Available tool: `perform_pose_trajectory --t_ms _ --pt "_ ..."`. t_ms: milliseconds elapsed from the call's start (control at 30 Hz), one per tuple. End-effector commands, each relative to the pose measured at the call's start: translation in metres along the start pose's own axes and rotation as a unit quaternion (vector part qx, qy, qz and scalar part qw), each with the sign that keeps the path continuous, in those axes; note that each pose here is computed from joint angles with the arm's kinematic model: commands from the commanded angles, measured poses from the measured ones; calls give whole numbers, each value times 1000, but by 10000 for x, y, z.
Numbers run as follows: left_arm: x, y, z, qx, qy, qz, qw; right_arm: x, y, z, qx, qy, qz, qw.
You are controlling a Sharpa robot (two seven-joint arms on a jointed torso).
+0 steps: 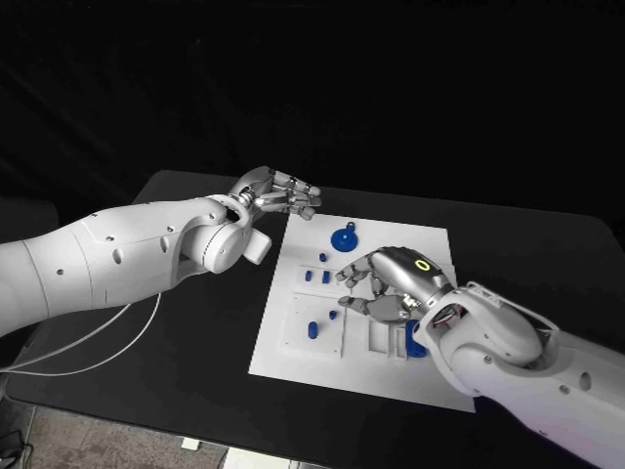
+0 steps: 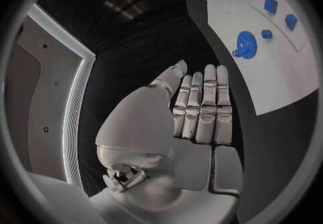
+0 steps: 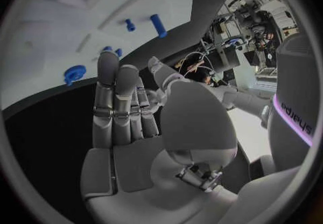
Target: Assemble the parts on the task board
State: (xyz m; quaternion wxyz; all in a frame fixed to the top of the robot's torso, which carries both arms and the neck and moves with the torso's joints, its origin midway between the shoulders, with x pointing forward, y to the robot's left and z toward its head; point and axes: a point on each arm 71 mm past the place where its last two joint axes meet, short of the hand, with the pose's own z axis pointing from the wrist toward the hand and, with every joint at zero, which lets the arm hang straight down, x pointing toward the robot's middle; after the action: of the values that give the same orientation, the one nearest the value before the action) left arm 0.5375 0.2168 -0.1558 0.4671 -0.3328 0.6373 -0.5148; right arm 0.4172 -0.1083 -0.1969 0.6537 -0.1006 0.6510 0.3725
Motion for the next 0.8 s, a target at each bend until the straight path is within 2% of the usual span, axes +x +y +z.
perform_pose_trajectory --t_ms 33,100,200,367,500,567,700,800 --pt "0 -11 -3 2 6 -4 1000 -83 -240 -89 68 35 97 992" --pt "-6 -8 -5 2 6 -4 1000 -149 -377 -149 96 46 121 987" --pt "-14 2 -11 2 7 -4 1000 -215 -604 -263 148 78 160 973" --pt "-56 40 -25 -2 5 -3 1000 -259 -922 -470 233 131 191 944" --pt "-72 78 -35 -6 3 -3 1000 -243 -1079 -617 304 178 185 917" --pt "-66 101 -38 -8 4 -4 1000 -229 -1147 -702 344 208 173 899" --pt "-53 134 -44 -11 6 -5 1000 -217 -1193 -787 379 237 165 879" --pt "-45 151 -44 -13 7 -6 1000 -205 -1207 -811 392 247 164 871"
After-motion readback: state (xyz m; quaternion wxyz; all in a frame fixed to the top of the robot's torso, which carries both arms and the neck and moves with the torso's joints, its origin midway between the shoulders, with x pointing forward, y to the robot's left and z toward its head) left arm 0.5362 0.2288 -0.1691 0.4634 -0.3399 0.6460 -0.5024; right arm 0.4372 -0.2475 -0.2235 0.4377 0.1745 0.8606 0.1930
